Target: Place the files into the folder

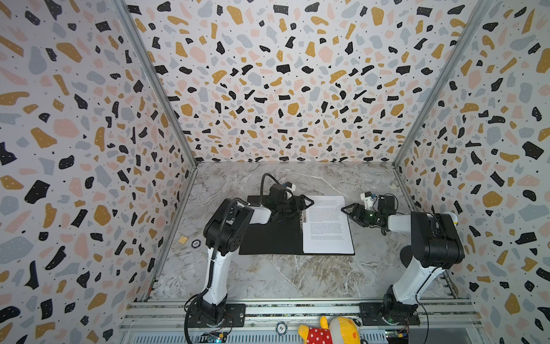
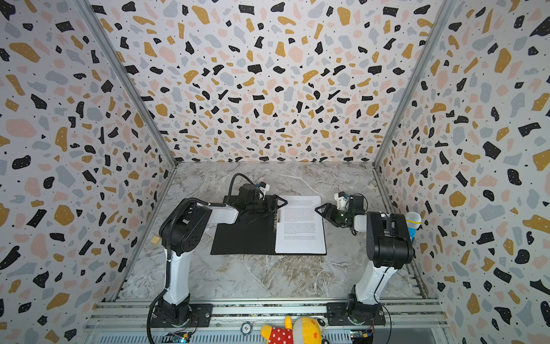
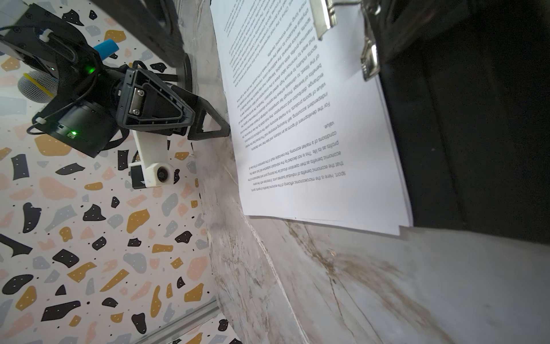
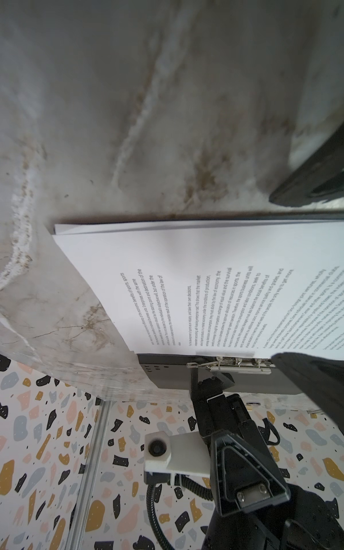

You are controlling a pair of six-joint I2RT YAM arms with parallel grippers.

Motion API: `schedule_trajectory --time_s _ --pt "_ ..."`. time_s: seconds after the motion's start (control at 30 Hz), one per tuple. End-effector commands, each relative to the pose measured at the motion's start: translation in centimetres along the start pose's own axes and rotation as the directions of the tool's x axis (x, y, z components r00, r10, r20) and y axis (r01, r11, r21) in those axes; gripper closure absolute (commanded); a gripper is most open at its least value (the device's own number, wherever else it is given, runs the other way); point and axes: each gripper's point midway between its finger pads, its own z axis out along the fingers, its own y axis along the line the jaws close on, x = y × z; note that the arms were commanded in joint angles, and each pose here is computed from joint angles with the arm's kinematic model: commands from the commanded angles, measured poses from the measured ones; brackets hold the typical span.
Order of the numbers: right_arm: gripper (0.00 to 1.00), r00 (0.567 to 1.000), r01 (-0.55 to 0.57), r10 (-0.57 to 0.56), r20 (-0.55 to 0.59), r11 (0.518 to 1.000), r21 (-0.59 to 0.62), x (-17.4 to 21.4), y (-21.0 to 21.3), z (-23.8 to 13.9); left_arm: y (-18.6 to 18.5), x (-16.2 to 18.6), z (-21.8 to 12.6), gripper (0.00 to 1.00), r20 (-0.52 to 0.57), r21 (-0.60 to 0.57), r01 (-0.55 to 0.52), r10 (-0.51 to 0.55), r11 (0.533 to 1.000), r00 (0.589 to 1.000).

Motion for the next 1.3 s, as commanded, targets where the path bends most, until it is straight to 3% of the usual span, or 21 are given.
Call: schedule_trajectory --time_s 0.0,0.43,0.67,1.07,1.27 --pt "0.22 1.0 -0.018 0.019 -0.017 0.999 0.034 0.4 -0.6 0.0 -2.1 -0.4 -0.4 0.0 0.017 0.061 -0.031 0.03 0.998 0.999" --pt "0.22 1.0 -0.017 0.018 -0.022 0.999 0.036 0.7 -0.6 -0.1 -6.3 -0.3 -2.7 0.0 0.065 0.15 -0.038 0.029 0.988 0.997" --pt "0.22 1.0 -0.008 0.009 -0.025 0.999 0.041 0.7 -0.5 -0.3 -8.4 1.5 -3.2 0.0 0.039 0.199 -0.061 0.054 0.978 0.998" --pt "0.25 1.0 0.014 -0.015 0.022 0.998 0.061 -0.5 1.5 -2.1 -4.3 -0.3 -5.6 0.0 0.097 0.059 -0.065 0.059 0.996 0.994" --pt "0.31 1.0 0.016 -0.016 0.007 0.999 0.043 0.1 4.2 -1.6 -1.6 0.5 -3.8 0.0 0.021 0.0 -0.046 0.046 0.999 0.999"
